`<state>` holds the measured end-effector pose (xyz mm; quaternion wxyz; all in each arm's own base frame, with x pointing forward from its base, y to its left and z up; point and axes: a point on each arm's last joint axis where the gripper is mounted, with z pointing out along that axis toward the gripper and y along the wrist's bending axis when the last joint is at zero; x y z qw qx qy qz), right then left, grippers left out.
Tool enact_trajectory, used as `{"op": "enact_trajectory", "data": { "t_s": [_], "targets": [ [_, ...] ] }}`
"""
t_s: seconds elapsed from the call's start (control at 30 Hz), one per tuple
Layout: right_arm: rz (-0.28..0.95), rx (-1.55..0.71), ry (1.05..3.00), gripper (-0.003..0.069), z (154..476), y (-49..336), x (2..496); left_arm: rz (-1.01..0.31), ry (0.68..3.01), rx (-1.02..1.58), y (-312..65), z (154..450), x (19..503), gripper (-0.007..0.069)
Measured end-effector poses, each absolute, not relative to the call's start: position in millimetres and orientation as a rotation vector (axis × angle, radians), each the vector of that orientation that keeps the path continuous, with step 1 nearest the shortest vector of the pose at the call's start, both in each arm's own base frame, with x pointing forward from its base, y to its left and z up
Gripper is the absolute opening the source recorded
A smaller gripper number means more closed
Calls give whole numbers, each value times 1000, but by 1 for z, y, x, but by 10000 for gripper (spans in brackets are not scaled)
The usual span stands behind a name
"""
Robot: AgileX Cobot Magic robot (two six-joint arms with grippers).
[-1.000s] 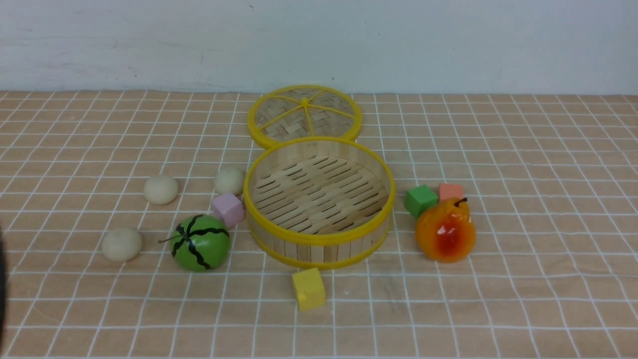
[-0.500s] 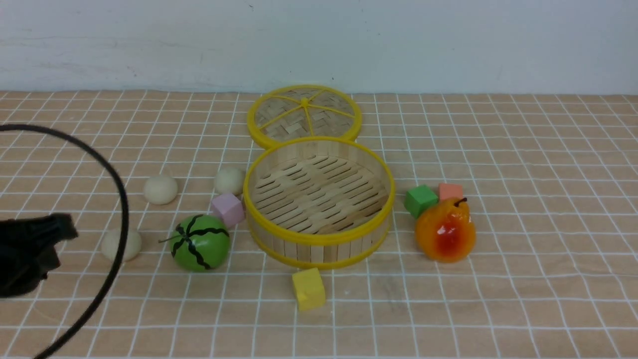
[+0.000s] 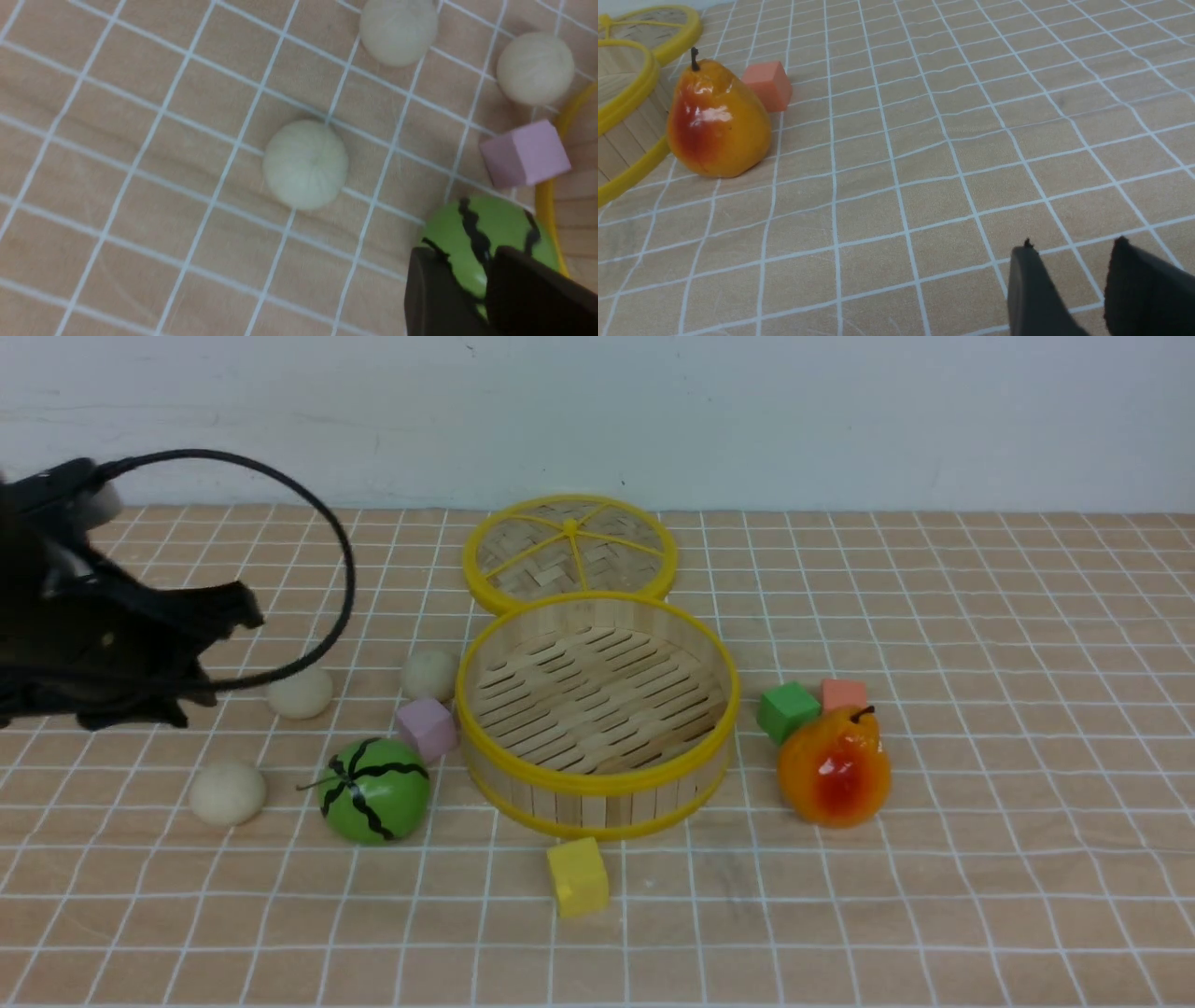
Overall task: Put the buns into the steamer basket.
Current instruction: Use the left arm to grab a steamed stuffed bun
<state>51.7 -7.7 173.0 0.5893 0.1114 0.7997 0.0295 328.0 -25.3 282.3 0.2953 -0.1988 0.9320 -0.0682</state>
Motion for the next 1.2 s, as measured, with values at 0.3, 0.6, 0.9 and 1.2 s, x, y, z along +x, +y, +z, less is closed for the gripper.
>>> {"op": "enact_trajectory", "data": {
  "t_s": [0.3, 0.6, 0.9, 1.2],
  "targets": [
    [69, 259, 1862, 241, 173, -8, 52, 17, 2643, -471, -22, 236, 377, 242],
    [69, 259, 1862, 241, 173, -8, 52, 107, 2713, -507, 0, 200, 393, 248],
    [69, 259, 1862, 241, 173, -8, 52, 35, 2747, -498, 3, 194, 394, 248],
    [69, 259, 1862, 241, 173, -8, 52, -18, 2728, -521, 0, 203, 392, 248]
  ]
}}
